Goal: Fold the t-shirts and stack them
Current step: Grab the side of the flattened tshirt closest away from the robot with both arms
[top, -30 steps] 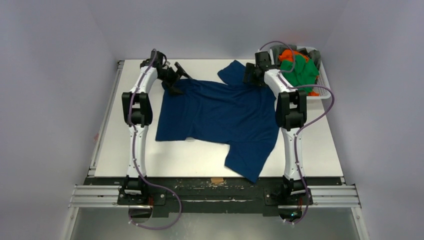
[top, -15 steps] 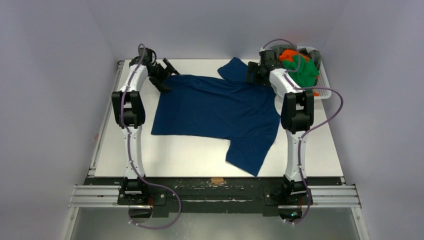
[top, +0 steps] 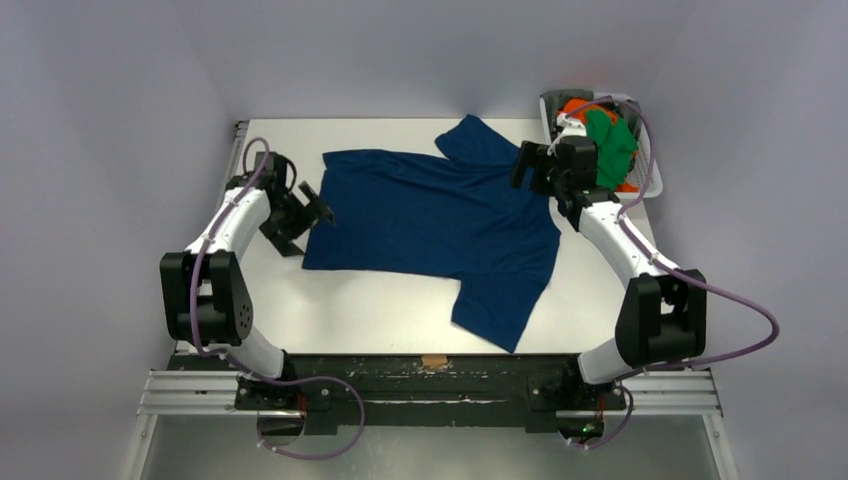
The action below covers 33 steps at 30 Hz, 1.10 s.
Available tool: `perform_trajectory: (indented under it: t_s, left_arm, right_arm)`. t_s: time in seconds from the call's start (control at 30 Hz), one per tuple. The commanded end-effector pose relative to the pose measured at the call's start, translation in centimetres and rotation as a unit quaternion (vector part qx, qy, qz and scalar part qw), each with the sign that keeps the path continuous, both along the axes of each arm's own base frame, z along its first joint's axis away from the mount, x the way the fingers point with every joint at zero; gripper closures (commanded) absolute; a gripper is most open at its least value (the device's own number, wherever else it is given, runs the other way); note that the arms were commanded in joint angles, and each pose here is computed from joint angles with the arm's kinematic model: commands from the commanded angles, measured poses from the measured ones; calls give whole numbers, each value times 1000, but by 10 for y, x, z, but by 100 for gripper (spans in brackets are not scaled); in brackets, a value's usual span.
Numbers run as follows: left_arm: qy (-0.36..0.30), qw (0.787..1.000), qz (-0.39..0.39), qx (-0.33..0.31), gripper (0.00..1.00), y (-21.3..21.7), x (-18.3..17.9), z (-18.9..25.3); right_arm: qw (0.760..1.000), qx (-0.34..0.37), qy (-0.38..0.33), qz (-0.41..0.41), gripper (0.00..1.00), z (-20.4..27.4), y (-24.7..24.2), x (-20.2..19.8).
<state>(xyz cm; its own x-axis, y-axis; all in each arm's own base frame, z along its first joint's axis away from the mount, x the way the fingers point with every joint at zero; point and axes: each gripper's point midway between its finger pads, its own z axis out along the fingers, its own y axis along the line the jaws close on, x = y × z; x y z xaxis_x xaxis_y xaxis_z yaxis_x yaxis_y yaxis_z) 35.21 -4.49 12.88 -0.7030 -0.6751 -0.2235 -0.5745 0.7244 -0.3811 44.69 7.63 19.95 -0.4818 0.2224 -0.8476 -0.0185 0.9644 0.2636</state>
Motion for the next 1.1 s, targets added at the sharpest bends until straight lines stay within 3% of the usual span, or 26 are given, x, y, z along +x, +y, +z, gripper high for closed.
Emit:
perform_trajectory:
  t_s: [0.0,0.27,0.53,0.9,1.07]
  left_arm:
    - [95,995,42,9,4,5,-40,-60]
    - [95,985,136,42,29,23,-36,-92]
    - [118,972,177,98,41,45,-37,-99]
    - [145,960,204,126,49,52,-30,-97]
    - [123,970,178,110,48,30,-19,-96]
  right_arm:
    - [1000,11,23,-3,4,-23,1,-6]
    - [998,27,43,37,9,-32,16,-9]
    - [998,23,50,38,10,-34,15,-12]
    - [999,11,42,29,11,-27,9,-13]
    - [998,5,53,37,11,-32,9,-21]
